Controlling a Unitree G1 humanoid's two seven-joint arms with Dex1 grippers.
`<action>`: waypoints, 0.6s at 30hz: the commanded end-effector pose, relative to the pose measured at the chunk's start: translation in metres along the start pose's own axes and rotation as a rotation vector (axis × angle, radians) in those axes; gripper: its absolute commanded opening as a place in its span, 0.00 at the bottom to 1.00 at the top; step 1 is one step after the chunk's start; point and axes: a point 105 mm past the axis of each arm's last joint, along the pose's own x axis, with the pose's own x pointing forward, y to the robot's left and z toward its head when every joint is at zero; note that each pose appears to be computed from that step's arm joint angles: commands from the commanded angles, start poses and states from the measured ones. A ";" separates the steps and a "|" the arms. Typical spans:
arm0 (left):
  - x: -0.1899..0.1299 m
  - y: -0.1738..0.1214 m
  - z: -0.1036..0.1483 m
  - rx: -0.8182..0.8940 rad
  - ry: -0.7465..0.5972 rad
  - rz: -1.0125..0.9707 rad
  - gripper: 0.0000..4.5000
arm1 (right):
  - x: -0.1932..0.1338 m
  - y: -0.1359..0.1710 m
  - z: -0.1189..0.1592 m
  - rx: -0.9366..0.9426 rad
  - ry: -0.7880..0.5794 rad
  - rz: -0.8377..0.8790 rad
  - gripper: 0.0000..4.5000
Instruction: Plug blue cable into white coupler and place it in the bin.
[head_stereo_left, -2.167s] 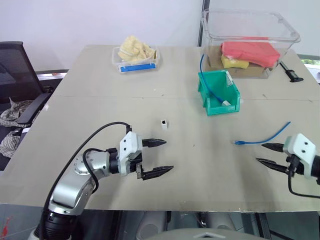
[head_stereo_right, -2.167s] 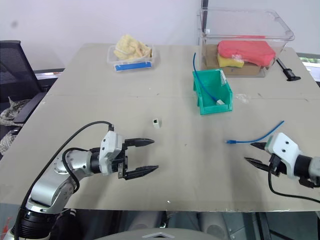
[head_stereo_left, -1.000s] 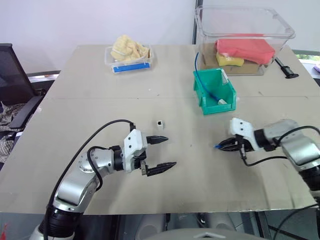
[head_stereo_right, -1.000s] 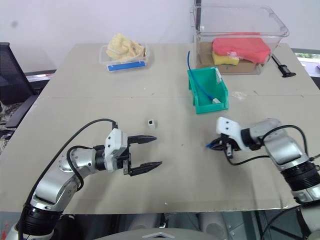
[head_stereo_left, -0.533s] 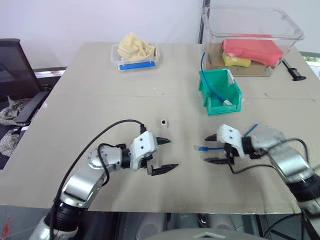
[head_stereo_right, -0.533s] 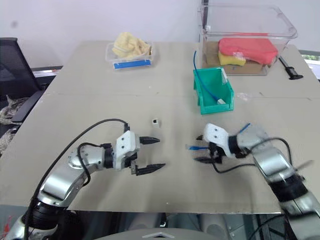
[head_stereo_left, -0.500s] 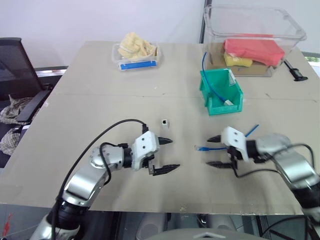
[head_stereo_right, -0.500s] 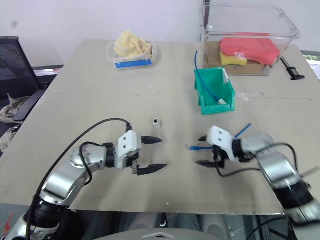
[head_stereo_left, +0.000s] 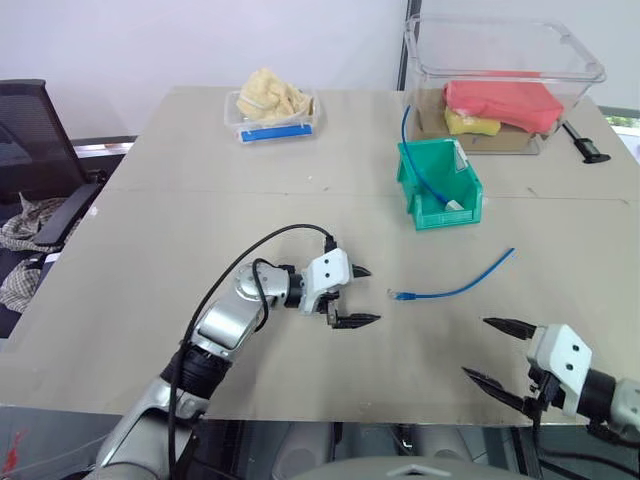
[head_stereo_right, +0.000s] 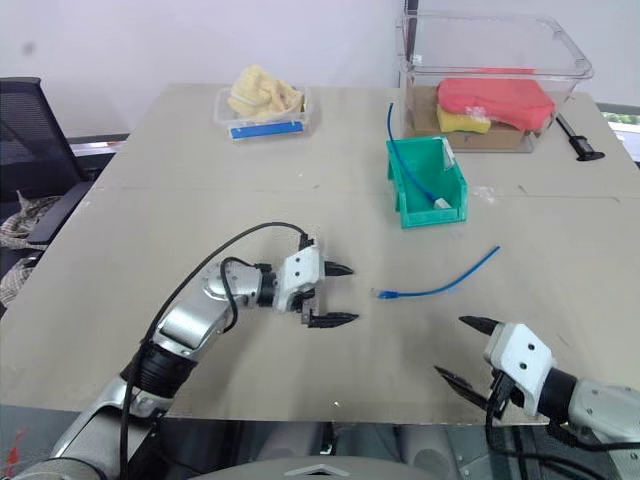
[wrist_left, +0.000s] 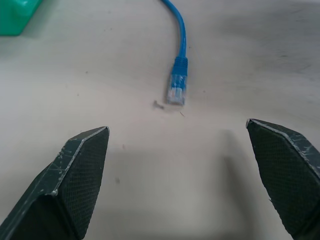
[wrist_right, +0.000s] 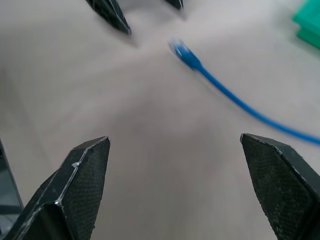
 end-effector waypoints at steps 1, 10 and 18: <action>0.011 0.005 0.010 0.070 -0.008 -0.047 1.00 | -0.009 -0.003 0.008 -0.059 -0.003 -0.077 0.91; 0.030 0.005 0.017 0.121 0.010 -0.152 0.50 | -0.015 0.004 0.002 -0.036 0.030 -0.130 0.93; 0.026 0.002 0.011 0.148 0.046 -0.202 0.01 | -0.014 0.007 0.001 -0.009 0.025 -0.156 0.93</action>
